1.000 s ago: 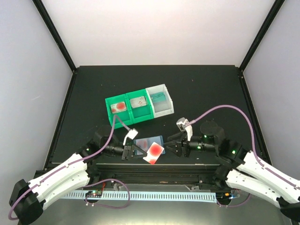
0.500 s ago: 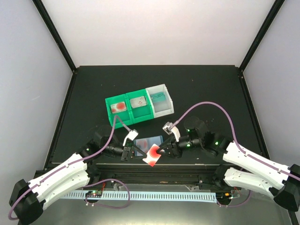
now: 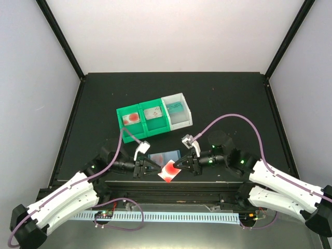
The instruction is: Take the credit cards out of the card holder
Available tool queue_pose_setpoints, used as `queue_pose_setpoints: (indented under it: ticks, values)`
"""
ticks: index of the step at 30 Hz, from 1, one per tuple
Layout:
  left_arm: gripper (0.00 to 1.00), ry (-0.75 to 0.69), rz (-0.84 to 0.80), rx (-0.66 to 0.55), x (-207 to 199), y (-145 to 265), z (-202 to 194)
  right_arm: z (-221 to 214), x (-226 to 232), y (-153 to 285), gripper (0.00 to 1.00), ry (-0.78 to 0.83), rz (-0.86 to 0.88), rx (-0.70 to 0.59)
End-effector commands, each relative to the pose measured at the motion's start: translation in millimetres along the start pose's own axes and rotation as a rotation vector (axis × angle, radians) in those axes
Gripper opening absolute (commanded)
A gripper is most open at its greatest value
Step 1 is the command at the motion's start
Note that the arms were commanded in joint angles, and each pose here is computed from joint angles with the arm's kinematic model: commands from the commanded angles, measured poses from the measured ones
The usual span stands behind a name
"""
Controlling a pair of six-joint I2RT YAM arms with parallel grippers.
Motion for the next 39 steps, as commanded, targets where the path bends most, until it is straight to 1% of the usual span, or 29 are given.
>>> queue_pose_setpoints:
  ticks: [1,2,3,5,9,11,14,19,24,28,34,39]
  values:
    - [0.44,-0.044,0.063,-0.163,-26.9,15.0,15.2,12.9,9.3,10.7,0.01,0.001,-0.003,-0.142]
    - [0.51,-0.037,0.070,-0.205,-30.6,19.0,16.6,15.3,10.2,13.3,0.01,-0.011,-0.012,-0.177]
    - [0.55,-0.031,0.079,-0.251,-33.6,23.0,18.1,17.5,11.0,16.2,0.01,-0.022,-0.020,-0.217]
    - [0.61,-0.010,0.088,-0.341,-36.1,30.2,19.0,21.4,11.1,21.0,0.01,-0.060,-0.031,-0.306]
    - [0.62,0.024,0.025,-0.465,-35.3,37.7,17.3,22.6,3.2,28.4,0.01,-0.182,-0.038,-0.526]
    - [0.61,0.038,-0.007,-0.499,-33.5,38.8,16.8,22.1,-2.2,28.7,0.01,-0.260,-0.018,-0.611]
    - [0.58,0.068,-0.034,-0.518,-28.8,36.8,18.0,20.8,-8.8,26.7,0.01,-0.338,0.018,-0.690]
    - [0.56,0.137,-0.097,-0.491,-20.5,25.6,24.2,19.5,-20.7,21.0,0.01,-0.415,-0.031,-0.740]
    - [0.55,0.177,-0.113,-0.481,-16.7,18.5,31.6,20.4,-27.9,19.4,0.01,-0.461,-0.053,-0.795]
    - [0.46,0.178,-0.137,-0.505,-20.0,19.8,34.5,24.4,-28.8,16.2,0.01,-0.468,-0.068,-0.780]
    - [0.42,0.191,-0.133,-0.523,-18.0,19.7,36.4,23.7,-31.2,11.2,0.01,-0.482,-0.065,-0.765]
    - [0.34,0.204,-0.142,-0.525,-16.2,17.8,37.9,24.4,-31.2,7.8,0.01,-0.487,-0.051,-0.760]
Point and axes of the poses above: each gripper's point midway between its finger pads, its own y axis back along the fingers, its own x axis along the line the jaws close on, z = x × y, the point moved 9 cm from there along y, back along the fingers, and after that the axes turned 11 degrees about y, right-handed, at the moved point
